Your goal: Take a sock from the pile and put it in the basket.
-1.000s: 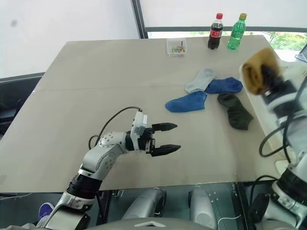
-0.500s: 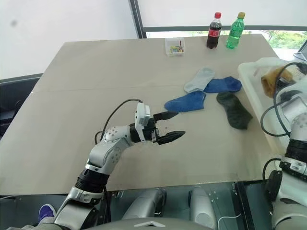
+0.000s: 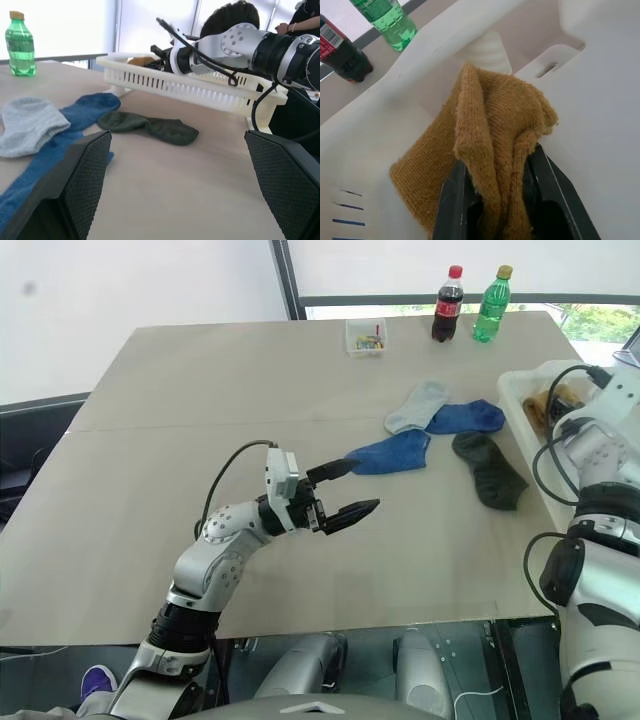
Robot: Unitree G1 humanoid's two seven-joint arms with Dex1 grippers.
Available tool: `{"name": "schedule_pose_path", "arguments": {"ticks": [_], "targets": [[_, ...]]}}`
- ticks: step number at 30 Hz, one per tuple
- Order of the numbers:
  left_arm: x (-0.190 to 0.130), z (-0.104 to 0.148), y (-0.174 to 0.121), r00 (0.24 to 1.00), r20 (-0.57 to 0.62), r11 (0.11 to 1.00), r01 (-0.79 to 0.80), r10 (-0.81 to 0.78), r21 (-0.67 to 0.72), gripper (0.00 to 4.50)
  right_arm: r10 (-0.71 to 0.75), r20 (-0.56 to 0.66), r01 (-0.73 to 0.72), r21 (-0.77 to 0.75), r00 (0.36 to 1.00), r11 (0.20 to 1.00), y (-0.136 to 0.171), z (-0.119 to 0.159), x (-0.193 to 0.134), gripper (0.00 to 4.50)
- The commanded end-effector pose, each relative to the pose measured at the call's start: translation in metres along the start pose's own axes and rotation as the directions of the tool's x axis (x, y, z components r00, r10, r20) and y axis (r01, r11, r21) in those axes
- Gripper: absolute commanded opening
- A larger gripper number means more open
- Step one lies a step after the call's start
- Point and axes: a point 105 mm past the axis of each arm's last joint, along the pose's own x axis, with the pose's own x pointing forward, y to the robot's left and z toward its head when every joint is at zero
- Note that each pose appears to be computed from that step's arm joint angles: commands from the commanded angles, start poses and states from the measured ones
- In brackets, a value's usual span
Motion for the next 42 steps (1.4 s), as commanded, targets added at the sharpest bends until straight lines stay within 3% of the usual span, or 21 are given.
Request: {"name": "schedule_pose_path", "arguments": {"ticks": [1, 3, 7, 9, 13, 17, 21, 24, 28, 31, 35, 42], "targets": [[0.002, 0.018, -0.005, 0.998, 0.065, 0.998, 0.012, -0.017, 0.062, 4.50, 0.015, 0.036, -0.017, 0.071, 0.999, 0.997, -0.002, 0.018, -0.002, 1.11], [0.003, 0.019, -0.005, 0.997, 0.072, 0.998, 0.017, -0.021, 0.067, 4.50, 0.008, 0.035, -0.010, 0.074, 0.999, 0.997, -0.006, 0.019, -0.003, 1.86], [0.006, 0.021, -0.003, 0.997, 0.078, 0.997, 0.021, -0.026, 0.074, 4.50, 0.026, 0.033, -0.029, 0.066, 0.999, 0.997, -0.008, 0.023, -0.009, 3.84], [0.007, 0.022, -0.001, 0.996, 0.079, 0.997, 0.022, -0.028, 0.076, 4.50, 0.043, 0.038, -0.045, 0.058, 0.998, 0.997, -0.008, 0.025, -0.016, 4.45], [0.006, 0.021, 0.004, 0.998, 0.058, 0.998, 0.013, -0.017, 0.060, 4.50, 0.125, 0.089, -0.131, 0.060, 0.988, 0.990, -0.002, 0.033, -0.047, 4.45], [-0.003, 0.018, 0.005, 1.000, -0.001, 0.999, 0.020, -0.020, 0.044, 4.50, 0.248, 0.169, -0.243, -0.052, 0.954, 0.969, 0.019, 0.040, -0.088, 4.45], [-0.034, 0.009, 0.008, 0.994, -0.108, 0.999, 0.007, -0.003, 0.033, 4.50, 0.533, 0.122, -0.465, -0.355, 0.837, 0.811, 0.075, 0.019, -0.146, 4.45], [-0.065, 0.006, 0.017, 0.982, -0.178, 0.998, -0.057, 0.063, 0.039, 4.50, 0.611, 0.029, -0.535, -0.451, 0.791, 0.714, 0.092, -0.012, -0.170, 4.45], [-0.093, 0.021, 0.032, 0.965, -0.191, 0.983, -0.174, 0.180, 0.053, 4.50, 0.640, -0.161, -0.585, -0.611, 0.751, 0.533, 0.089, -0.065, -0.195, 4.45], [-0.100, 0.031, 0.037, 0.955, -0.188, 0.974, -0.221, 0.227, 0.055, 4.50, 0.637, -0.296, -0.651, -0.617, 0.712, 0.442, 0.079, -0.096, -0.208, 4.45], [-0.112, 0.034, 0.033, 0.938, -0.218, 0.963, -0.262, 0.269, 0.062, 4.50, 0.609, -0.384, -0.689, -0.601, 0.694, 0.406, 0.062, -0.118, -0.217, 4.45], [-0.126, 0.031, 0.026, 0.915, -0.252, 0.948, -0.311, 0.316, 0.060, 4.50, 0.612, -0.364, -0.679, -0.602, 0.702, 0.421, 0.061, -0.122, -0.214, 4.45]]}}
